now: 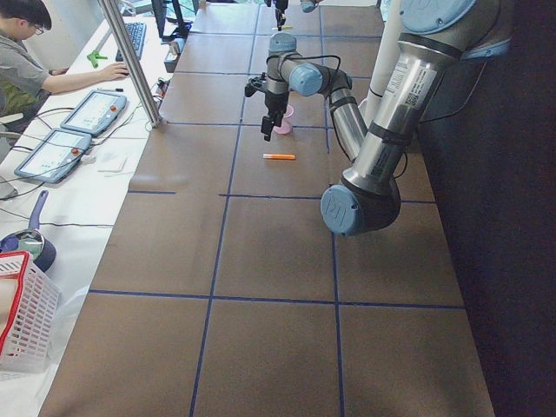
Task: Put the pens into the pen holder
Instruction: 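Grasp the yellow highlighter with the right gripper and lift it, then carry the yellow highlighter with the right gripper over the pink cup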
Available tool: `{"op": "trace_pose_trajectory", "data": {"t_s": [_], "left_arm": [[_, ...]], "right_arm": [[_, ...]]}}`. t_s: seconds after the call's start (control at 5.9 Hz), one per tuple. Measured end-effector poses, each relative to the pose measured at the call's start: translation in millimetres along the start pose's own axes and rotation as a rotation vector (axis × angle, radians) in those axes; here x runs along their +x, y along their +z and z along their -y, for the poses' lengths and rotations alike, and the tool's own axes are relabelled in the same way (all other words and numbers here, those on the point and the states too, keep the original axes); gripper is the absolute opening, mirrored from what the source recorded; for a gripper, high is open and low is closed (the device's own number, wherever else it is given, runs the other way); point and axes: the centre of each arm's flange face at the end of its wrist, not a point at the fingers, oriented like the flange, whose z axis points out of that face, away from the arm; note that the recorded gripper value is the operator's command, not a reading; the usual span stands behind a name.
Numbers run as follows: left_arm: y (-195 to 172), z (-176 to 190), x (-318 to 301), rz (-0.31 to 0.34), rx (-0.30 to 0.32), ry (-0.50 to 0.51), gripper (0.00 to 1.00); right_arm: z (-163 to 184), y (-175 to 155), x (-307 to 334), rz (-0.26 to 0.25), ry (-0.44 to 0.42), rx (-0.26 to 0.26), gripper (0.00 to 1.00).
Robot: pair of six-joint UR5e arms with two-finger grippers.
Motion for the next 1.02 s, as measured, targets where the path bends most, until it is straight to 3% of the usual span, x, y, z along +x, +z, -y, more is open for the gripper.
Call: {"op": "trace_pose_trajectory", "data": {"t_s": [0.51, 0.85, 1.02], "left_arm": [[-1.1, 4.0, -49.8, -0.019, -0.085, -0.174, 1.00], [0.1, -0.1, -94.6, -0.024, -0.113, -0.202, 1.00], [2.8, -1.5, -107.8, -0.018, -0.120, -0.195, 1.00]], "right_arm": [[100.4, -45.6, -97.9, 0.081, 0.125, 0.144, 0.00], [158.0, -64.2, -199.7, 0.134, 0.207, 0.239, 0.00], [177.5, -72.9, -261.1, 0.152, 0.242, 0.312, 0.00]]}}
